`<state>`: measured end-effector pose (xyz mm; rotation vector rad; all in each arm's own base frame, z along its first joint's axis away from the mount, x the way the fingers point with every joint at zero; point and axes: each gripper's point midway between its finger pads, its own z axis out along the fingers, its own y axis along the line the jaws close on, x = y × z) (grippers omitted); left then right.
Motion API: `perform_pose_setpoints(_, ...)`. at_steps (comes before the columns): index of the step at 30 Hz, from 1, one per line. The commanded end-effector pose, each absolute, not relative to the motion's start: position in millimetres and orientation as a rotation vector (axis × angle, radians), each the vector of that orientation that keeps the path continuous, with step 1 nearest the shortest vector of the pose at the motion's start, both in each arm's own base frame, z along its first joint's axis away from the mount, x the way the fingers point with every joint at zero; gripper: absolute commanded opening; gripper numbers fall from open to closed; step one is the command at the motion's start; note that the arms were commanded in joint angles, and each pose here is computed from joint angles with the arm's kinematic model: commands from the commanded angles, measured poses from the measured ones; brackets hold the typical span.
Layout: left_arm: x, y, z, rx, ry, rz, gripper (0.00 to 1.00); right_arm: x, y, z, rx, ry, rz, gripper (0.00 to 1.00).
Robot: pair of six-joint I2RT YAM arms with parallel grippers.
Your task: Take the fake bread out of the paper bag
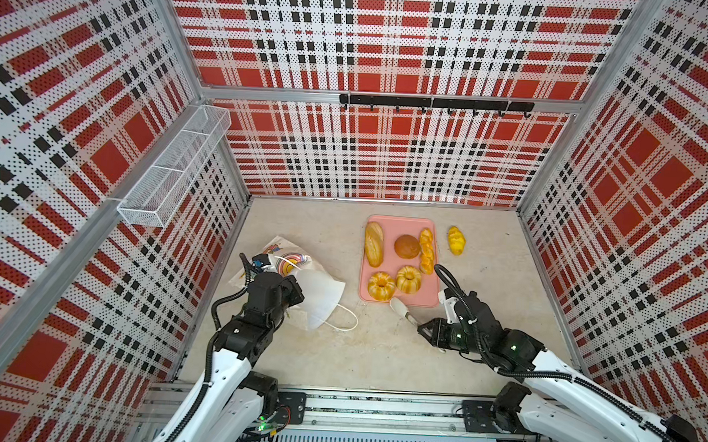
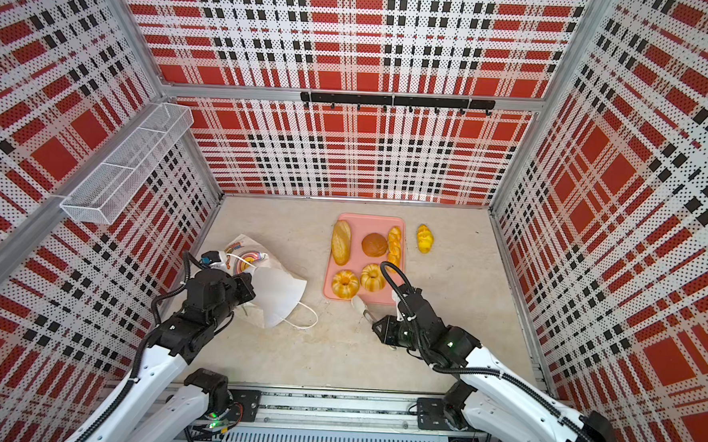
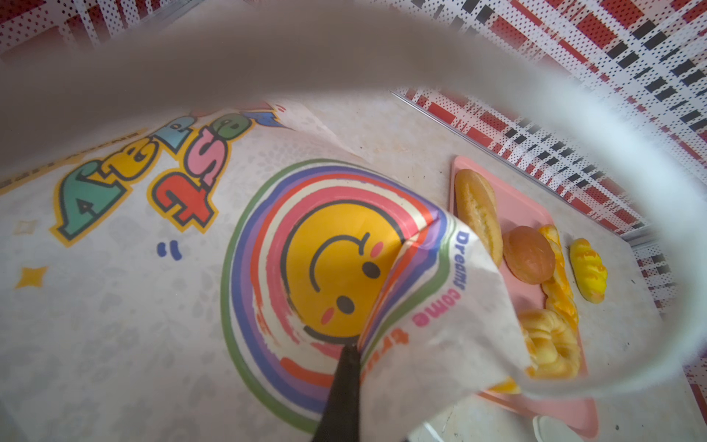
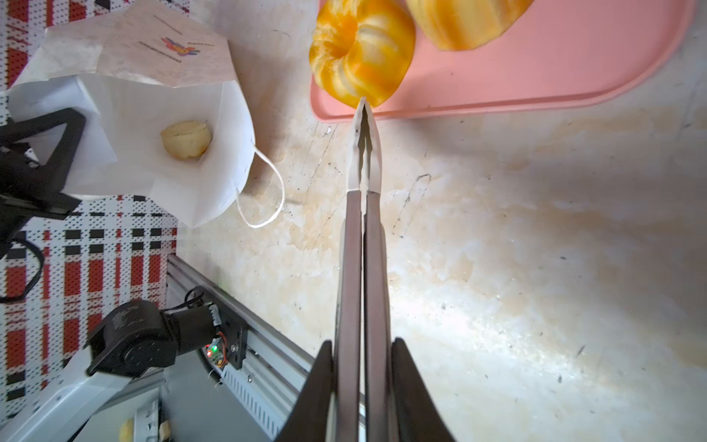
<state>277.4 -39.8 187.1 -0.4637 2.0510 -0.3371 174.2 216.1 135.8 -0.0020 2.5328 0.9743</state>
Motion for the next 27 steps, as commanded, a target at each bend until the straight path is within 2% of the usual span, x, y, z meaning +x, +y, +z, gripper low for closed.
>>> perform_pose_setpoints(1, 275.3, -42.4, 189.9, -0.404, 2.059, -0.335, 0.00, 175.0, 244.7, 186.0, -0.168, 2.379, 1.167, 0.16)
perform_pose_setpoints(9, 272.1, -39.0, 190.9, -0.228, 2.057, -0.217, 0.00, 156.1, 281.6, 227.3, -0.403, 2.328, 1.338, 0.15)
perform_pose_setpoints(12, 273.4, -38.9, 190.5, -0.184, 2.036, -0.194, 0.00, 148.5, 299.8, 237.6, -0.466, 2.298, 1.393, 0.18)
perform_pose_setpoints(17, 279.7, -53.7, 199.5, 0.019, 1.986, -0.185, 0.00, 145.6, 326.2, 232.7, -0.512, 2.290, 1.429, 0.20)
perform_pose_setpoints(22, 280.8, -70.7, 192.2, 0.256, 2.003, -0.164, 0.00, 153.8, 347.1, 209.6, -0.456, 2.302, 1.437, 0.17)
perform_pose_setpoints(27, 279.8, -80.8, 184.1, 0.336, 2.032, -0.196, 0.00, 167.6, 376.4, 191.4, -0.365, 2.285, 1.405, 0.16)
